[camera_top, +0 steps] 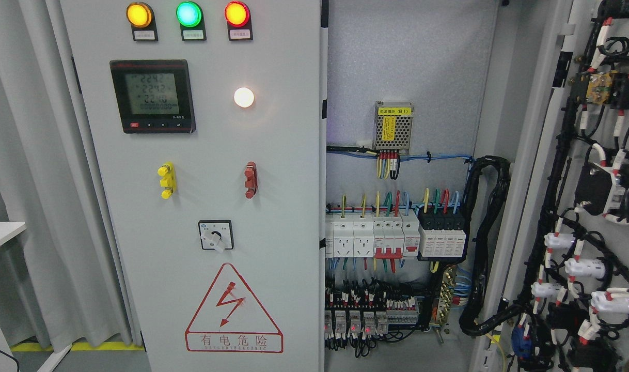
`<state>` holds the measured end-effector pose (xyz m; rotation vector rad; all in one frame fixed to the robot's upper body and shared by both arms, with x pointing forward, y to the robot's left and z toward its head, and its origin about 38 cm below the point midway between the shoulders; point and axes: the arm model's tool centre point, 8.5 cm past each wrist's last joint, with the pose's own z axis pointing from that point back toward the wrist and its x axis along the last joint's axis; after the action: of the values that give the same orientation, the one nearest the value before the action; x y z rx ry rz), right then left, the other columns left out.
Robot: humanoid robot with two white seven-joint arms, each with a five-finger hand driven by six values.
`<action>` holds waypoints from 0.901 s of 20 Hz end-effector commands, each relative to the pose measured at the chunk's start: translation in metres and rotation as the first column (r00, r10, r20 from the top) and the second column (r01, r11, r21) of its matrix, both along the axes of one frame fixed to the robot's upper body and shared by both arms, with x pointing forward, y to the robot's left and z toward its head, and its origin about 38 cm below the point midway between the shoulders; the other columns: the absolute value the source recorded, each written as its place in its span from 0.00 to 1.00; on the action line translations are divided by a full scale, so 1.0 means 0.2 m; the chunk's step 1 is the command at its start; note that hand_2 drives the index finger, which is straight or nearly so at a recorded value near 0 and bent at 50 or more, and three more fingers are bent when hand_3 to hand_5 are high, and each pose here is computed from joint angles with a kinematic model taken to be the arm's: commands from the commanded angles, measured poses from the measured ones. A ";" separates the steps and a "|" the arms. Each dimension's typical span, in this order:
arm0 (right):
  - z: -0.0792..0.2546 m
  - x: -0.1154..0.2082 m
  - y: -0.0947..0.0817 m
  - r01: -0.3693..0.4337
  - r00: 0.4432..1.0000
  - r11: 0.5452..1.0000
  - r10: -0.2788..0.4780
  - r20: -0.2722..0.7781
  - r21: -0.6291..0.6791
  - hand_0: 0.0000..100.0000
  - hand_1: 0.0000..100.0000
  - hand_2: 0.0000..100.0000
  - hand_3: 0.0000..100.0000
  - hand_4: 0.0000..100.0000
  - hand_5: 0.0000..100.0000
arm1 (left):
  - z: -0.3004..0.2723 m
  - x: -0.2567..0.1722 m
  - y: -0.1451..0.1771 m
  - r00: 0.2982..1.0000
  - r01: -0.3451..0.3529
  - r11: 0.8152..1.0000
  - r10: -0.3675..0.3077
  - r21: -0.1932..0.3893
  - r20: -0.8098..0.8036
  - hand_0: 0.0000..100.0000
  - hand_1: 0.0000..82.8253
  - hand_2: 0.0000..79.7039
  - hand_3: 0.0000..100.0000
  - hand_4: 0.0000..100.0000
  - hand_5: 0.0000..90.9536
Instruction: Open door with both hands
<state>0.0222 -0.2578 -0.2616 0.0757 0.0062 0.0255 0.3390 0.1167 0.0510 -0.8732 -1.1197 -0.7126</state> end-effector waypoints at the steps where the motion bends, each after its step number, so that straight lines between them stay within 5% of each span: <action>1: 0.01 -0.02 -0.09 0.001 1.000 1.000 -0.001 0.018 -0.029 0.22 0.00 0.00 0.00 0.00 0.00 | -0.91 -0.50 0.65 0.762 -0.411 0.875 0.484 0.256 -0.431 0.29 0.00 0.03 0.03 0.03 0.00; 3: 0.01 -0.01 -0.09 -0.002 0.999 1.000 0.003 0.034 -0.030 0.22 0.00 0.00 0.00 0.00 0.00 | -1.13 -0.70 0.71 0.639 -0.447 0.830 0.558 0.334 -0.530 0.29 0.00 0.03 0.03 0.04 0.00; 6: 0.01 0.04 -0.08 -0.004 0.997 1.000 0.006 0.073 -0.031 0.22 0.00 0.00 0.00 0.00 0.00 | -1.34 -0.96 0.71 0.507 -0.447 0.791 0.608 0.417 -0.611 0.29 0.00 0.03 0.03 0.03 0.00; 12: 0.03 0.25 -0.10 -0.022 0.969 0.999 0.030 0.246 -0.036 0.22 0.00 0.00 0.00 0.00 0.00 | -1.53 -1.40 0.65 0.238 -0.338 0.719 0.690 0.608 -0.684 0.29 0.00 0.03 0.03 0.03 0.00; 16: 0.11 0.43 -0.06 -0.044 0.906 0.998 0.055 0.420 -0.036 0.22 0.00 0.00 0.00 0.00 0.00 | -1.54 -1.50 0.67 0.226 -0.268 0.718 0.695 0.642 -0.683 0.29 0.00 0.03 0.03 0.03 0.00; 18: 0.18 0.51 -0.04 -0.076 0.858 0.996 0.093 0.505 -0.052 0.22 0.00 0.00 0.00 0.00 0.00 | -1.54 -1.57 0.68 0.251 -0.179 0.728 0.685 0.662 -0.684 0.29 0.00 0.03 0.03 0.03 0.00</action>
<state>0.0403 -0.2690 -0.2603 0.0377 -0.1837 0.0538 0.1734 0.2463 -0.2161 -0.4240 -0.5121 -0.0180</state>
